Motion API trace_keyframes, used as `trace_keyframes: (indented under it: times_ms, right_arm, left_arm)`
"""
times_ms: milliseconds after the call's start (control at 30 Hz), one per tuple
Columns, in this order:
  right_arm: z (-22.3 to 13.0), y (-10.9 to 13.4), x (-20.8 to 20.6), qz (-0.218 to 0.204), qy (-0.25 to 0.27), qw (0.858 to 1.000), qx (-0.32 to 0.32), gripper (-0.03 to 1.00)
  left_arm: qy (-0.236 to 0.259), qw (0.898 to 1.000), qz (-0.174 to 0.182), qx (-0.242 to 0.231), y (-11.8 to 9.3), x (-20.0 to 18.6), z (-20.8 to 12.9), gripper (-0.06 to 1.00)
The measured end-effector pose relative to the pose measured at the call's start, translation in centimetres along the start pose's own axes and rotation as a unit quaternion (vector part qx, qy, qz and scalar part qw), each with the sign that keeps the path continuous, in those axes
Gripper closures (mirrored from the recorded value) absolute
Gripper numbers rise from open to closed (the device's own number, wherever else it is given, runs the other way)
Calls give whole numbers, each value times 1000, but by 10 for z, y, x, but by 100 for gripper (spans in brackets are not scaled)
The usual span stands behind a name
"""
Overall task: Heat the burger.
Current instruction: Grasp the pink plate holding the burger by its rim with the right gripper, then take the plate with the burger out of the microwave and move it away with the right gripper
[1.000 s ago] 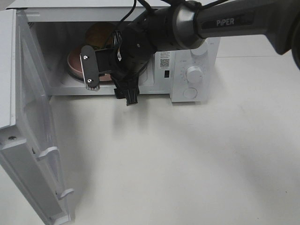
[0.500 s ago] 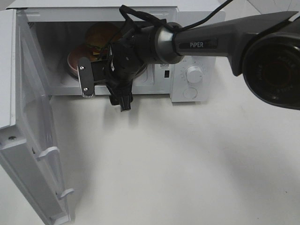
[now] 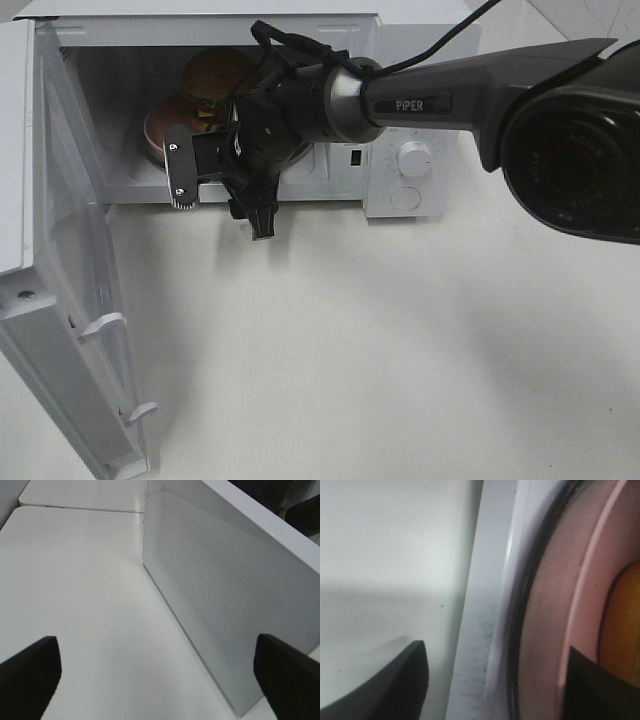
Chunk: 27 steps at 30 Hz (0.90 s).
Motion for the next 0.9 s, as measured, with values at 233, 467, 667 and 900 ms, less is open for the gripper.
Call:
trace_keyframes:
  times_ms: [233, 467, 667, 900]
  right_arm:
    - [0, -6, -2, -12, -1, 1000, -1, 75]
    - [0, -6, -6, -4, 3, 1000, -4, 87]
    - [-2, -7, -10, -1, 7, 1000, -4, 87]
    - [-4, -3, -21, 7, 8, 1000, -5, 87]
  left_arm:
    - [0, 1000, 0, 0, 0, 0, 0, -5]
    - [0, 1000, 0, 0, 0, 0, 0, -5]
    - [0, 1000, 0, 0, 0, 0, 0, -5]
    - [0, 1000, 1, 1, 0, 0, 0, -5]
Point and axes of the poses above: a point on each arm's last joint axis where the gripper is mounted, x pointing out along that axis toward the gripper, y along the wrist's bending axis when the last joint is at zero, z = x × y, the point moved 6 cm from there along x, pointing out along that axis toward the gripper, and after that the axes turned 14 degrees about -x, right-handed, at the moved point
